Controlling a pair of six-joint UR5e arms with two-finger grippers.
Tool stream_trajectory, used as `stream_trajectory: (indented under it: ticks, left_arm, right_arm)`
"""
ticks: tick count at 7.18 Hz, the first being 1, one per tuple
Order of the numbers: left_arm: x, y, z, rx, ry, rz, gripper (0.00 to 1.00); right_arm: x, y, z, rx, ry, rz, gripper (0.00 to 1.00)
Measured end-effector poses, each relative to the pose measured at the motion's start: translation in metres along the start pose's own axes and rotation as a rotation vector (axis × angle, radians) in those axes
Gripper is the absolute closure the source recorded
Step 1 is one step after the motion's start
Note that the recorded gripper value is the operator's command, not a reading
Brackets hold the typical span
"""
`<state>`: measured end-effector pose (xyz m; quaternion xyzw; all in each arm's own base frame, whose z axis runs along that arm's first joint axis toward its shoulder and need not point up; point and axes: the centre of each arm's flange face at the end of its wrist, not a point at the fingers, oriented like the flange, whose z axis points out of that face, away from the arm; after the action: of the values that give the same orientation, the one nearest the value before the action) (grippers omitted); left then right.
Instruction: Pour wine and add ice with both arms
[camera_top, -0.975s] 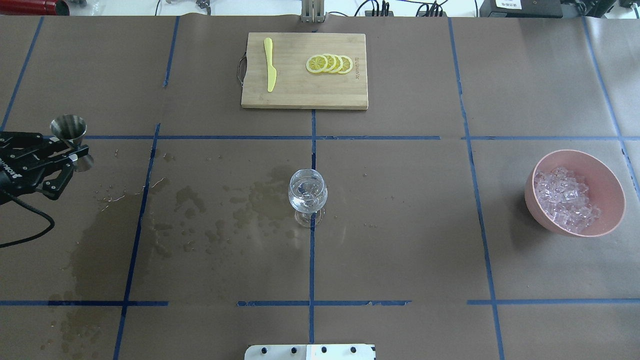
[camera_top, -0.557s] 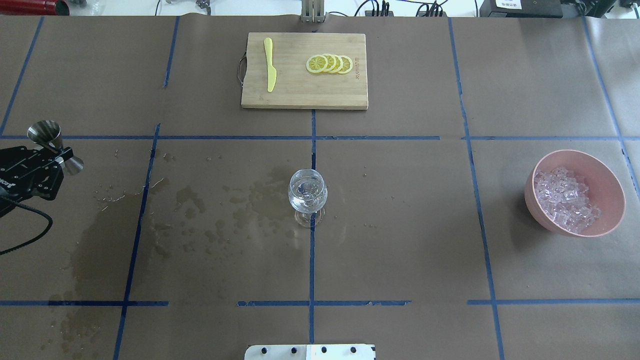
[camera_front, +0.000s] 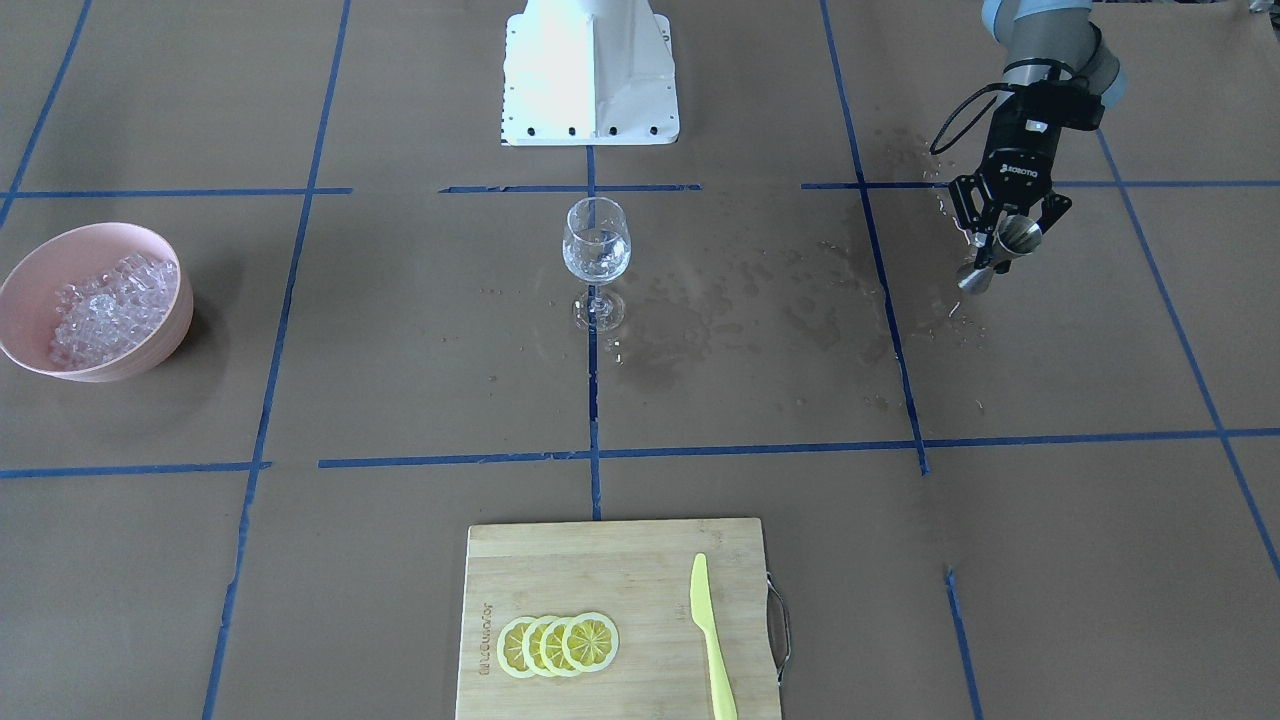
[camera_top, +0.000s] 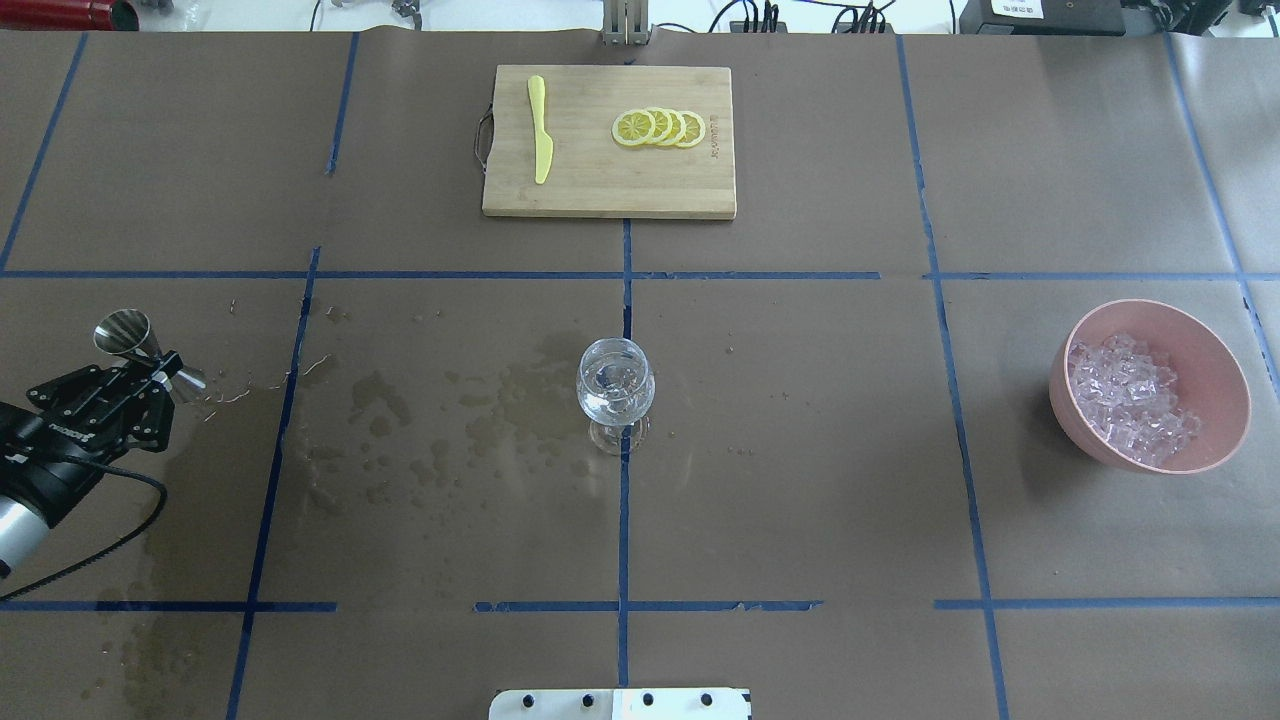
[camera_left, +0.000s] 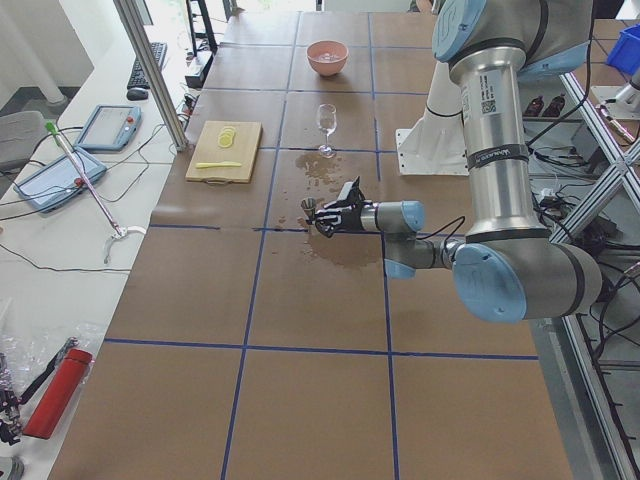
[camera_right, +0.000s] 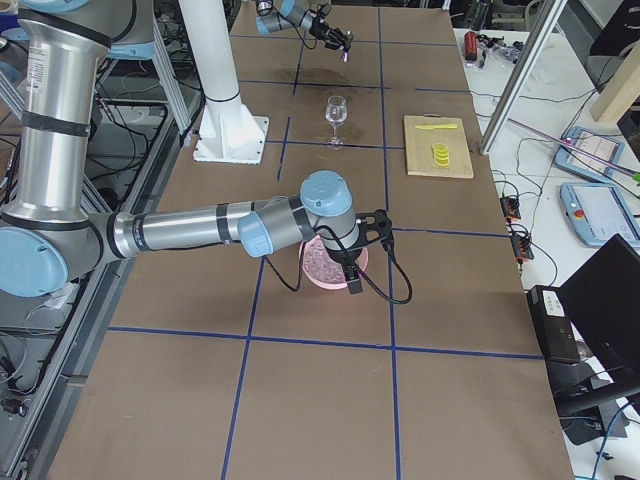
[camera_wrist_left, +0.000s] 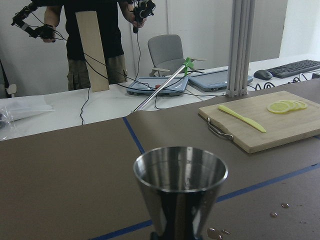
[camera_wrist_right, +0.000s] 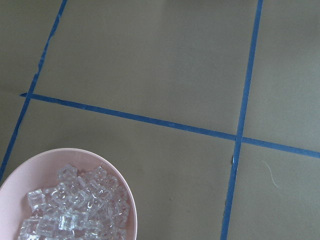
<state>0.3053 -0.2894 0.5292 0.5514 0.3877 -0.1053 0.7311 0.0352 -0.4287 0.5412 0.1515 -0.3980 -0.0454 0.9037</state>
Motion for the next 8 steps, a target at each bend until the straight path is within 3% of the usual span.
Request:
stream_trajectory:
  ticks: [2, 5, 8]
  left_arm:
    - [0.023, 0.038, 0.014, 0.029, -0.025, -0.088, 1.00]
    - [0.034, 0.057, 0.016, 0.056, -0.047, -0.094, 1.00]
    - [0.039, 0.068, 0.011, 0.041, -0.044, -0.071, 1.00]
  right_arm:
    - [-0.001, -0.001, -0.001, 0.002, 0.000, -0.003, 0.00]
    - [-0.001, -0.002, -0.001, 0.002, -0.001, -0.004, 0.00]
    - [-0.001, -0.002, -0.001, 0.003, 0.001, -0.004, 0.00]
